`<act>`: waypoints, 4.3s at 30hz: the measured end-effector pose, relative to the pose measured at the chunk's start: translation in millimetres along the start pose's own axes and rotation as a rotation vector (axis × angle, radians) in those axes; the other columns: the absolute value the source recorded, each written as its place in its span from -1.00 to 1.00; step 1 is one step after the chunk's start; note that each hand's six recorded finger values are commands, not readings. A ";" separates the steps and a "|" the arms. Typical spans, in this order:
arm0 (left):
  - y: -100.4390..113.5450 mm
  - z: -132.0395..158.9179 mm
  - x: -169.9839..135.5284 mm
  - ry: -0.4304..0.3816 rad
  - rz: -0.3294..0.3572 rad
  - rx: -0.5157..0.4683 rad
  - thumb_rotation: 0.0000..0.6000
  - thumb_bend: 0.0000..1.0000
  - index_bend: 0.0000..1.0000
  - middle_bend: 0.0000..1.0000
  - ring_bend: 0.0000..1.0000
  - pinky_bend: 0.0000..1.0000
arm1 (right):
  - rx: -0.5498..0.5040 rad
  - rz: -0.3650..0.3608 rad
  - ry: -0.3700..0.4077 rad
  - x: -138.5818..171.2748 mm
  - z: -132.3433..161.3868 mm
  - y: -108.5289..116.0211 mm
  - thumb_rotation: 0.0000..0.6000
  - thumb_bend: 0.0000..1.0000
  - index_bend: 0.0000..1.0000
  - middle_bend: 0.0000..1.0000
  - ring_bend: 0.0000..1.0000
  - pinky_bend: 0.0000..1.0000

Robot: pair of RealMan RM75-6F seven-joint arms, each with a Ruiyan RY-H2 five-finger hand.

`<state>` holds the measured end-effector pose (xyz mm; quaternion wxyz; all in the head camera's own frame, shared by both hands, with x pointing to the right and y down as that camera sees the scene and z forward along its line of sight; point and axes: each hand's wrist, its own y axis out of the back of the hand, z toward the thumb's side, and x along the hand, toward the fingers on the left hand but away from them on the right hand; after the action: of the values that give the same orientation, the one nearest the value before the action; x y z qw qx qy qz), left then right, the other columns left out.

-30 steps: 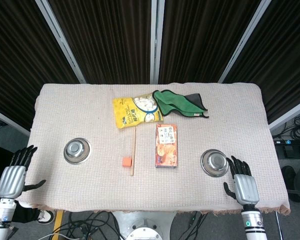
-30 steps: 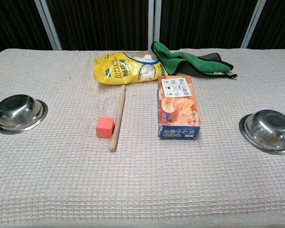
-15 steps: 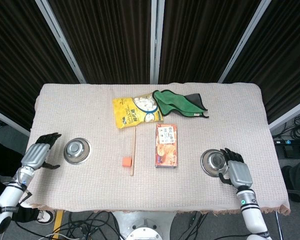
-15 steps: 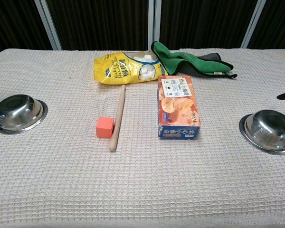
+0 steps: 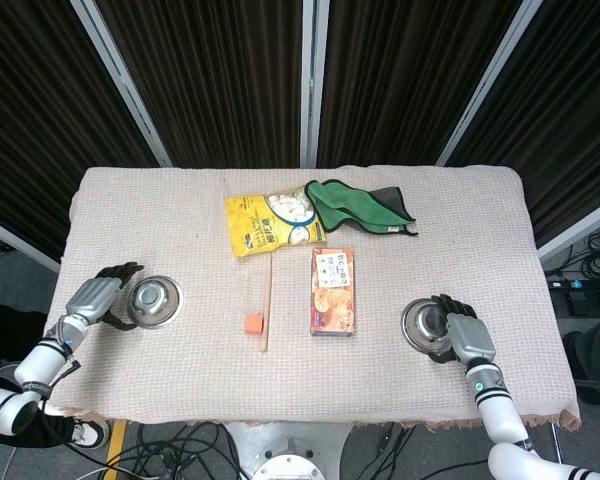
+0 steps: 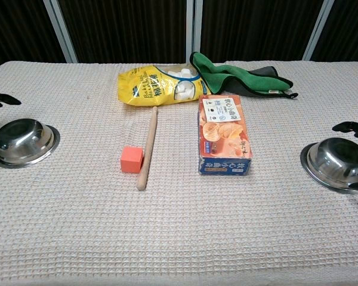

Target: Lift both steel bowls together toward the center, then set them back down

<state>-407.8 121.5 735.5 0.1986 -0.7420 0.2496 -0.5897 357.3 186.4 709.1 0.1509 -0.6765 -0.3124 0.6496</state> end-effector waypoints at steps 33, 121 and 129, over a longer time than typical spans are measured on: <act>-25.4 27.3 27.2 -0.080 -0.029 0.011 1.00 -0.96 -0.44 -0.54 -0.64 -0.23 | 0.052 0.037 0.025 -21.3 15.1 -5.7 1.00 -0.79 -0.88 -0.75 -0.90 -0.65; 85.2 212.8 -58.1 -0.661 0.434 -0.947 1.00 -0.69 -0.07 -0.15 -0.26 0.08 | -1.612 0.314 0.876 9.4 297.8 40.3 1.00 -0.57 -0.05 -0.23 -0.33 -0.05; 81.9 178.4 -63.2 -0.567 0.490 -0.788 1.00 -0.69 -0.08 -0.13 -0.21 0.12 | -1.443 0.132 0.842 7.0 245.1 39.2 1.00 -0.56 -0.06 -0.24 -0.33 -0.05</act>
<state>-256.6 94.6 597.9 0.0965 -0.8104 0.5539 -0.1646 127.4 111.5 652.6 -0.2534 -0.8101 -0.5287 -0.0089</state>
